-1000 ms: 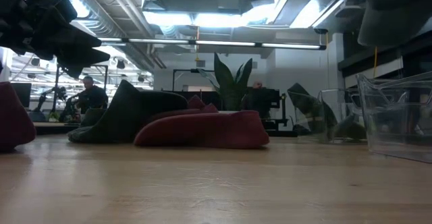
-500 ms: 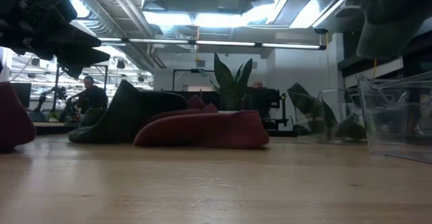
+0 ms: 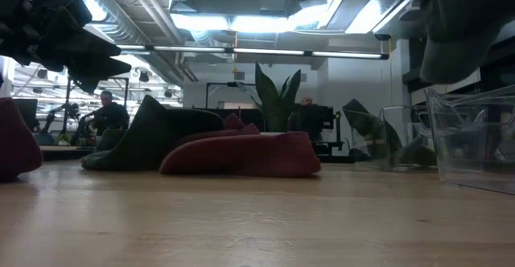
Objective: Pick & Place hat
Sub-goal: Put the right black cap into the top transparent bin
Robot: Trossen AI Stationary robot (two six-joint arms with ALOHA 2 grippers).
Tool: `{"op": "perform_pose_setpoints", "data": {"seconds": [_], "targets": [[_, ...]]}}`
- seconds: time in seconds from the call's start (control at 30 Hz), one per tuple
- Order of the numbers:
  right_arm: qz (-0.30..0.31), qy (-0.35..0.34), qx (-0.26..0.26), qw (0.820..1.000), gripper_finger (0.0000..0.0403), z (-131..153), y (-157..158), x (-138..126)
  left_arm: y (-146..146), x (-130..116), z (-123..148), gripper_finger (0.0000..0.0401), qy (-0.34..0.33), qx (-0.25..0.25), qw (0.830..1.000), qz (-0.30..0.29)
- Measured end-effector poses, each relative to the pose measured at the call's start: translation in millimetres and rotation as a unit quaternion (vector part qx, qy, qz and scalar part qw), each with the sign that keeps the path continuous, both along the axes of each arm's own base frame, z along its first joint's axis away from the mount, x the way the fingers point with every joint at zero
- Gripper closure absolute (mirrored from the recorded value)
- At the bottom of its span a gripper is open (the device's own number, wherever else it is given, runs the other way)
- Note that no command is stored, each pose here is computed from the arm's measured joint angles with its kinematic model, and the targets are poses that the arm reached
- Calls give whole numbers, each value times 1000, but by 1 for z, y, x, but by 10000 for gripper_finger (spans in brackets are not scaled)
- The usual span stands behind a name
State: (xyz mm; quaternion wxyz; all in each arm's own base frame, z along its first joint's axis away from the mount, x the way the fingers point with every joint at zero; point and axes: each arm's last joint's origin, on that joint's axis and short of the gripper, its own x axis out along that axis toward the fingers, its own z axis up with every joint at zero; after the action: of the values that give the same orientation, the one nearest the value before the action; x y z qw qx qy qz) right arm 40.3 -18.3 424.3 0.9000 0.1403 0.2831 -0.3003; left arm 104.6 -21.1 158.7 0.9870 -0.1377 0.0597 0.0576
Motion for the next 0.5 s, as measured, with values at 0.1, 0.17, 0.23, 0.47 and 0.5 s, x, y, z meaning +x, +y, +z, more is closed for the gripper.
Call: {"op": "perform_pose_setpoints", "data": {"seconds": [0.1, 0.17, 0.23, 0.47, 0.5], "targets": [[1, -2, 0, 1000, 395, -7, -2, 10, 0, 0, 0, 211, 0, 0, 1000, 0], [0, -3, 0, 1000, 395, -12, -4, 16, 0, 0, 0, 210, 0, 0, 1000, 0], [-1, -3, 1, 1000, 395, -16, -5, 21, 0, 0, 0, 210, 0, 0, 1000, 0], [-1, -6, -2, 1000, 395, -33, -9, 39, 0, 0, 0, 211, 0, 0, 1000, 0], [-1, -5, -2, 1000, 395, -36, -10, 41, 0, 0, 0, 210, 0, 0, 1000, 0]]}}
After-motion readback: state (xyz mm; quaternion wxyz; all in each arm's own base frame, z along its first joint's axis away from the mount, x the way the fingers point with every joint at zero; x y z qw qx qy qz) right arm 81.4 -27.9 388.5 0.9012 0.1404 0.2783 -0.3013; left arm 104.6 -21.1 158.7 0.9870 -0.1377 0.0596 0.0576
